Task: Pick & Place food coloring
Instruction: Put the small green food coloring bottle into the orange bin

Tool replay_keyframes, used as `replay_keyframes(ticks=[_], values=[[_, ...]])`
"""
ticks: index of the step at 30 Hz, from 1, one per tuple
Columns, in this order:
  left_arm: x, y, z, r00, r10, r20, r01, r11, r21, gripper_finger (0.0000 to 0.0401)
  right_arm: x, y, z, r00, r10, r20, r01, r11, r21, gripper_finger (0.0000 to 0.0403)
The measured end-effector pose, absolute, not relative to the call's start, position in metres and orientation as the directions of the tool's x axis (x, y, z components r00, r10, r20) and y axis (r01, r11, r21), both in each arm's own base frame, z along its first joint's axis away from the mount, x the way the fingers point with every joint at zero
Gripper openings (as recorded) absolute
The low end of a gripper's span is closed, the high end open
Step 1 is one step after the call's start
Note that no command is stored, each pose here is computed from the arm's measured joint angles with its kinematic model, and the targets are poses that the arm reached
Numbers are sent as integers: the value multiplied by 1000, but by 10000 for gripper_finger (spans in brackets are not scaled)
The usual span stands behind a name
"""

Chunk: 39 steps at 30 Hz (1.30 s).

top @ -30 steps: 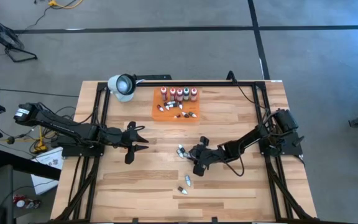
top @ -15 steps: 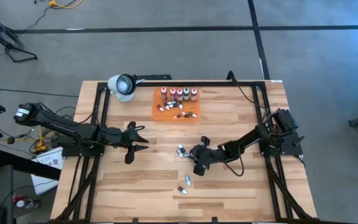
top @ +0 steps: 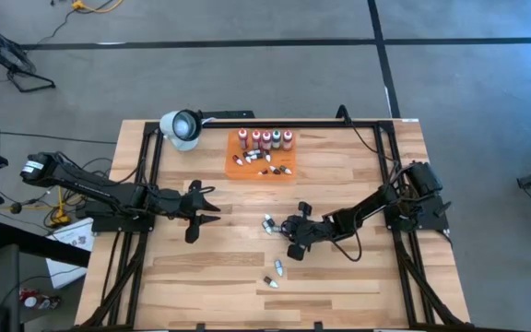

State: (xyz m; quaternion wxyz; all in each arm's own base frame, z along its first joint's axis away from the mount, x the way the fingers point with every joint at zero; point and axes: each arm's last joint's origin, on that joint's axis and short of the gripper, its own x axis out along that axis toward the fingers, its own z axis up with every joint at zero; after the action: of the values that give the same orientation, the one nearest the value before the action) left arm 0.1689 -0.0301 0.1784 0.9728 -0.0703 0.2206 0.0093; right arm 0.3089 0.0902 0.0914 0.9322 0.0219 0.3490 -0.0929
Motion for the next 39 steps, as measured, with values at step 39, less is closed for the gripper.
replay_keyframes(ticks=[39], values=[[169,-30,179,905,-14,-425,-38,993,-112,113,341,-23,211,621,-535,-573,487,836,-253,61]])
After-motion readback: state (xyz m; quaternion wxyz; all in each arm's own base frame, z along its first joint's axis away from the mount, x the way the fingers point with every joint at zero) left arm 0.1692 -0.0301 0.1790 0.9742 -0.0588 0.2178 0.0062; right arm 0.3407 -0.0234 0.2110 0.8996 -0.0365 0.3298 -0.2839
